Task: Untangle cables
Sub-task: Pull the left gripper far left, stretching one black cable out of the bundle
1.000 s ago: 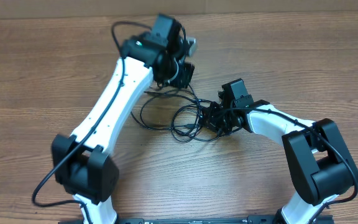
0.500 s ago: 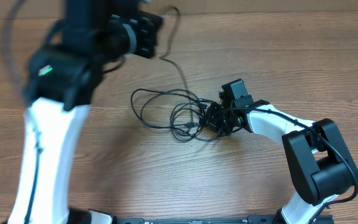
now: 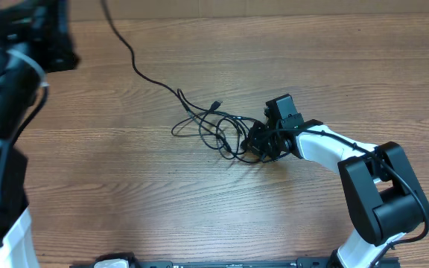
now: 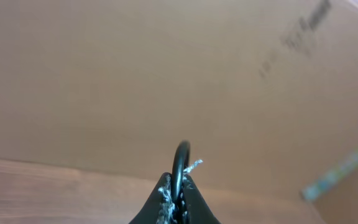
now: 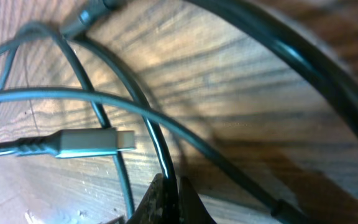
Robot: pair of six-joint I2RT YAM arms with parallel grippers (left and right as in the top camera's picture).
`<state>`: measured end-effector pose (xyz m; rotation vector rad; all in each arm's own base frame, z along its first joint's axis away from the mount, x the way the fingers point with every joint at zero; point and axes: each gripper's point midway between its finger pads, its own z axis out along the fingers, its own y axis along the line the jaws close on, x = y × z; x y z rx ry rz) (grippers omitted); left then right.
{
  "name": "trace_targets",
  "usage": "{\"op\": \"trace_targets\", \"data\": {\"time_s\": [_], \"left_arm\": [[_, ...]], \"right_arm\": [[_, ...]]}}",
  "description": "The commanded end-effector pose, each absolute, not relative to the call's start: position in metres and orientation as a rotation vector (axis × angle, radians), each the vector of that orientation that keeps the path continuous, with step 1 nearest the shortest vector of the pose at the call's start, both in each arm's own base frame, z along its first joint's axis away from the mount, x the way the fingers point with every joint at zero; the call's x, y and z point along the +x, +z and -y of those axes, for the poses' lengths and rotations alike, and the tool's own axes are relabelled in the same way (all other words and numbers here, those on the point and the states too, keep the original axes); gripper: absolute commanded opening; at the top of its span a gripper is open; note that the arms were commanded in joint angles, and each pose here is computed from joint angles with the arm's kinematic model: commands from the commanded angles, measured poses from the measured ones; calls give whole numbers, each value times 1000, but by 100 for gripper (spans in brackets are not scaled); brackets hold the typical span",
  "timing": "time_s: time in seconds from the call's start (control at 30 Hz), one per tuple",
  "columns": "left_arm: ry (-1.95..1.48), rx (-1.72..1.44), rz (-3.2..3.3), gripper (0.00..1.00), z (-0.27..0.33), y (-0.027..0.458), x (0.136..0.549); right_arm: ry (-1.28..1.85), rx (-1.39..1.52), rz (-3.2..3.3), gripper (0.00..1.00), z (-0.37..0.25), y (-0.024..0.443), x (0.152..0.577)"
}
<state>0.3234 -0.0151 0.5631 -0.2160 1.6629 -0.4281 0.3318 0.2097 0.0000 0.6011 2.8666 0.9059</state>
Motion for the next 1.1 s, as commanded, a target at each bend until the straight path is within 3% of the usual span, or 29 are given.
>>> {"op": "trace_targets", "data": {"time_s": [0.0, 0.27, 0.73, 1.07], "left_arm": [[-361, -347, -1535, 4, -12, 592, 300], [-185, -510, -1379, 4, -52, 616, 283], [-137, -638, -1317, 4, -83, 617, 285], [-100, -722, -1299, 4, -125, 609, 286]], "right_arm": [[809, 668, -2841, 4, -195, -8, 339], [706, 778, -2781, 4, -164, -12, 355], [599, 872, -2733, 4, -132, -16, 365], [542, 1098, -2591, 4, -70, -15, 387]]}}
